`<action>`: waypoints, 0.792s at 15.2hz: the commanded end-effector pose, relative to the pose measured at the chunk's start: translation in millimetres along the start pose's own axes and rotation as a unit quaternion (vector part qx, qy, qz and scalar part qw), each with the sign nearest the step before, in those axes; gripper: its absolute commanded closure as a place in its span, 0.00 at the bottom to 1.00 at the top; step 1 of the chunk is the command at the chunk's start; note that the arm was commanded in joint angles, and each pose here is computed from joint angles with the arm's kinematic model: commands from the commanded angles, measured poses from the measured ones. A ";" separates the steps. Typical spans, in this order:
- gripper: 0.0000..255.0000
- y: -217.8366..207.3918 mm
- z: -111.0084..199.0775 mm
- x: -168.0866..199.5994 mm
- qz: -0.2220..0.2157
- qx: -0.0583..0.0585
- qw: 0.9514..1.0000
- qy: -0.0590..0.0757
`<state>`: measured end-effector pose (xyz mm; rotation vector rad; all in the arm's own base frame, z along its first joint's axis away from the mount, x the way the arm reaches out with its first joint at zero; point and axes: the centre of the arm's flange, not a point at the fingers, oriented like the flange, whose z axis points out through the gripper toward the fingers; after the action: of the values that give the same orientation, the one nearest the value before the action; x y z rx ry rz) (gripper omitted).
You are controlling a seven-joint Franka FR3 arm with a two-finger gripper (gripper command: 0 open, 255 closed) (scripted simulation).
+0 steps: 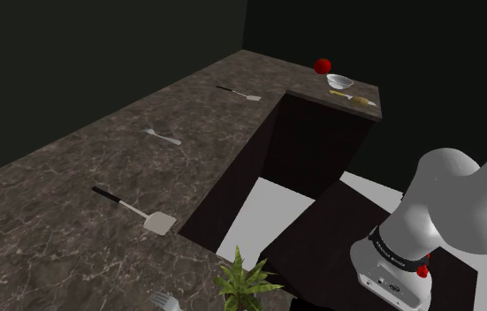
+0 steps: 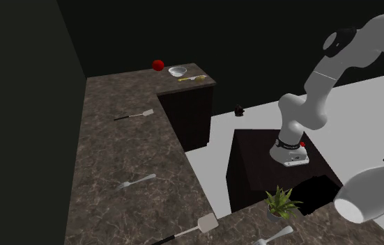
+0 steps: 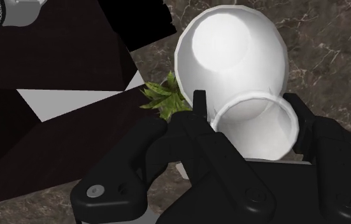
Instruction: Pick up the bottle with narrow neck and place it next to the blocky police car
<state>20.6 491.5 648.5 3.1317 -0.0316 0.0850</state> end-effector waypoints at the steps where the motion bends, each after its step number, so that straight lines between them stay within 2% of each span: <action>1: 1.00 0.4 10.5 -1.0 0.000 0.000 1.000 0.000; 12: 1.00 -0.1 68.5 -4.2 0.000 0.000 1.000 0.000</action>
<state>19.4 490.3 584.3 3.1316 -0.0320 0.0848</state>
